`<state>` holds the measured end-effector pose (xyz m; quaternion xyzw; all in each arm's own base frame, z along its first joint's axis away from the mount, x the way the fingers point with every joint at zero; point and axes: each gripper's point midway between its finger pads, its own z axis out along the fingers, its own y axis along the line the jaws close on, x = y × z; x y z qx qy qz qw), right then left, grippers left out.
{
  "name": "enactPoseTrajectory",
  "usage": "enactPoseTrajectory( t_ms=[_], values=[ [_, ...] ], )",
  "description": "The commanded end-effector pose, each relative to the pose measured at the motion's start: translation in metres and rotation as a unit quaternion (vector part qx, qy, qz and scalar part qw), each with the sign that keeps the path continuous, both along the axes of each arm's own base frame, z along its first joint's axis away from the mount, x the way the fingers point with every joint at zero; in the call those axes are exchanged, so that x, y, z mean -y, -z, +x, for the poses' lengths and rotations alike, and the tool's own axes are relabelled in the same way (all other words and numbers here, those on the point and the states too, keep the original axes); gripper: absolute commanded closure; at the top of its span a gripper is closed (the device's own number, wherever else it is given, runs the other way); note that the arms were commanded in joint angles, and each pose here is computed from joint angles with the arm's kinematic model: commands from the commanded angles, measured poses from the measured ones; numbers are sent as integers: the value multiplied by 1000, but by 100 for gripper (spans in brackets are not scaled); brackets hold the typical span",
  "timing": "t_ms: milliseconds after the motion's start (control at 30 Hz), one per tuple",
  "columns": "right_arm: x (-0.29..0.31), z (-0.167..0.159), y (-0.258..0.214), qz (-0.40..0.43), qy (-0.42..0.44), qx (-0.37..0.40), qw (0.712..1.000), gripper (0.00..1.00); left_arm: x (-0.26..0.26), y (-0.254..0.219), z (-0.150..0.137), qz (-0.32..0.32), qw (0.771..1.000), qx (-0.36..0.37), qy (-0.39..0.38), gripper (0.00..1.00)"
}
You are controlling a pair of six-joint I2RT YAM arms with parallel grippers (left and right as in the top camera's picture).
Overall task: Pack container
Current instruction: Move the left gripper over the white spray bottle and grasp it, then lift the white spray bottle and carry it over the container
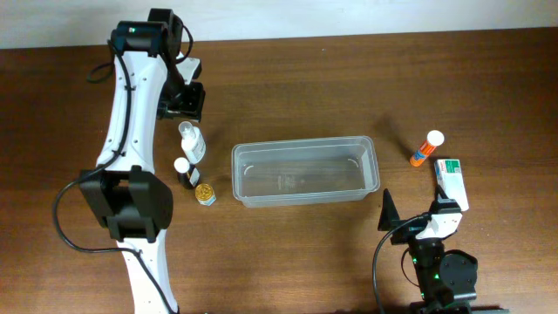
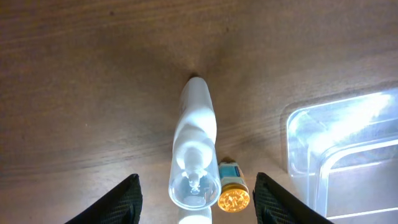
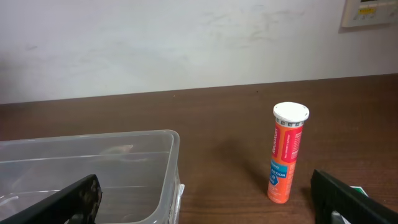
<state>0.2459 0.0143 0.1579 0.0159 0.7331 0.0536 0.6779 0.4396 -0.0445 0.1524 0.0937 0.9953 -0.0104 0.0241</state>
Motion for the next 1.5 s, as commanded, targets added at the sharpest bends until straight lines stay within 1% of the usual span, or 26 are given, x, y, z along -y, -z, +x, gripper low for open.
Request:
enactPoseTrajectory(
  t_ms=[0, 167, 200, 233, 467, 867, 967, 1100, 1367, 1467],
  values=[
    [0, 0, 4, -3, 2, -4, 1000, 2, 4, 1, -5, -7, 1000, -9, 13, 42],
    [0, 0, 4, -3, 2, -4, 1000, 2, 5, 2, -4, -7, 1000, -9, 9, 41],
    [0, 0, 4, -3, 2, -4, 1000, 2, 4, 3, -4, -4, 1000, -9, 9, 35],
    [0, 0, 4, -3, 2, -4, 1000, 2, 3, 3, -4, 0, 1000, -9, 8, 34],
    [0, 0, 4, -3, 2, -4, 1000, 2, 2, 13, -2, 2, 1000, -12, 8, 34],
    [0, 0, 4, -3, 2, -4, 1000, 2, -2, 48, -13, 15, 999, -51, 9, 34],
    [0, 0, 4, -3, 2, -4, 1000, 2, -3, 52, -14, 15, 998, -54, 9, 36],
    [0, 0, 4, -3, 2, -4, 1000, 2, -2, 58, -14, 15, 998, -55, 8, 35],
    [0, 0, 4, -3, 2, -4, 1000, 1, -3, 70, -16, 16, 998, -60, 9, 38],
    [0, 0, 4, -3, 2, -4, 1000, 2, -3, 71, -15, 16, 998, -59, 9, 50]
  ],
)
